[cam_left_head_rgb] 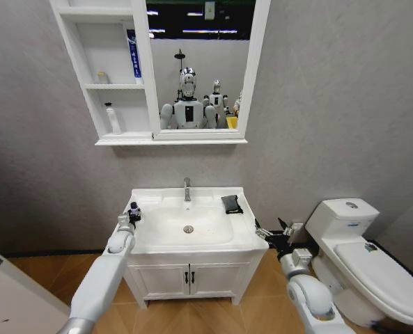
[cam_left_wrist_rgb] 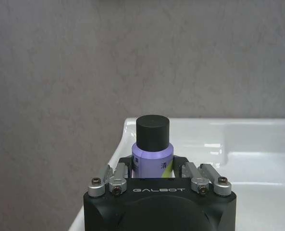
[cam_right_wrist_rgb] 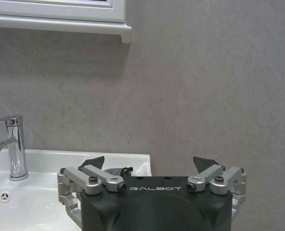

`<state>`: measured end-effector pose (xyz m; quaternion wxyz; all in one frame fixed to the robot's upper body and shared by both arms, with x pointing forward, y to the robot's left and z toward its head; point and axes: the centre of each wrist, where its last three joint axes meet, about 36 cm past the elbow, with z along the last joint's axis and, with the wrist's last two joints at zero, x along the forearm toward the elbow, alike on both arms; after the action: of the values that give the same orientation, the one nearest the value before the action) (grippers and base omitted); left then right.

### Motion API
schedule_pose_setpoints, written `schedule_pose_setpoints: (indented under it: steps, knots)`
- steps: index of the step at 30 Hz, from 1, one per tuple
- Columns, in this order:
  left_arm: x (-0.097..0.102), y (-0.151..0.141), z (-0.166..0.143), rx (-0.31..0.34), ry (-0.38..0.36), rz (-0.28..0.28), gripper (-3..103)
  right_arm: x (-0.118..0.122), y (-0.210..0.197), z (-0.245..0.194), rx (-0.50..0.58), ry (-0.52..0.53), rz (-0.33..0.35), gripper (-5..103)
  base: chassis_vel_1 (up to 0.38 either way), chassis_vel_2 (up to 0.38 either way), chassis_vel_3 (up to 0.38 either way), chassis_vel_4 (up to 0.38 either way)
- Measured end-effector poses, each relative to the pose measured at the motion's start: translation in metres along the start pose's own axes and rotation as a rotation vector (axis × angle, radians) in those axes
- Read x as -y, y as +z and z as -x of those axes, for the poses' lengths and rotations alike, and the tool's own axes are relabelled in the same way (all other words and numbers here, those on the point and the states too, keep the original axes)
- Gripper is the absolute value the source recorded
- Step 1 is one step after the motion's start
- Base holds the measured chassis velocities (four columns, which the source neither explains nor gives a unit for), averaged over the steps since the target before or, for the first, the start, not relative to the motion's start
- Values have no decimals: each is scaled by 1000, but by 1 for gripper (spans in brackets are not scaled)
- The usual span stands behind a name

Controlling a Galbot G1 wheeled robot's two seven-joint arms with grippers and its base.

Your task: Move facial cleanser and shampoo from washbasin to cabinet, then wipe washbasin with towel.

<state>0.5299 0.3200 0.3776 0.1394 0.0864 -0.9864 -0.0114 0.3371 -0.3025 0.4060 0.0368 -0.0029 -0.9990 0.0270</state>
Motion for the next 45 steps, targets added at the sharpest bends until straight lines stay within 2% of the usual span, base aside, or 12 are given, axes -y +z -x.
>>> schedule_pose_setpoints:
  steps: [3, 6, 7, 10, 11, 15, 16, 19, 22, 30, 40, 45]
  knots:
    - [1, -34, -28, 30, 8, -13, 43, -1, -1, 1, 1, -2, 0, 100, 0, 0, 0, 0]
    - [4, -106, -94, 75, 54, -26, 43, -2, 0, 2, -3, -6, -3, 100, 0, 0, 0, 0]
    - [4, -106, -94, 75, 54, -26, 43, -2, 0, 2, -3, -6, -3, 100, 0, 0, 0, 0]
    - [-1, -171, -155, 94, 99, 22, 43, -5, 2, 2, -8, -11, -4, 100, 0, 0, 0, 0]
    - [-1, -171, -155, 94, 99, 22, 43, -5, 2, 2, -8, -11, -4, 100, 0, 0, 0, 0]
    - [-1, -249, -192, 147, 151, 36, 43, -9, 2, 1, -11, -17, -1, 100, 0, 0, 0, 0]
    - [-1, -249, -192, 147, 151, 36, 43, -9, 2, 1, -11, -17, -1, 100, 0, 0, 0, 0]
    - [-4, -286, -183, 168, 154, 13, 43, -10, 3, 0, -12, -18, -1, 100, 0, 0, 0, 0]
    - [-1, -348, -153, 207, 158, -8, 43, -13, 3, -2, -13, -18, -5, 100, 0, 0, 0, 0]
    - [-3, -424, -69, 197, 164, -25, 43, -12, 5, -4, -17, -18, -11, 100, 0, 0, 0, 0]
    - [-20, -447, 11, 137, 91, -28, 43, -9, 10, 1, -27, -27, -9, 100, 0, 0, 0, 0]
    - [-5, -449, 24, 117, 105, -43, 43, -9, 12, 3, -33, -29, -9, 100, 0, 0, 0, 0]
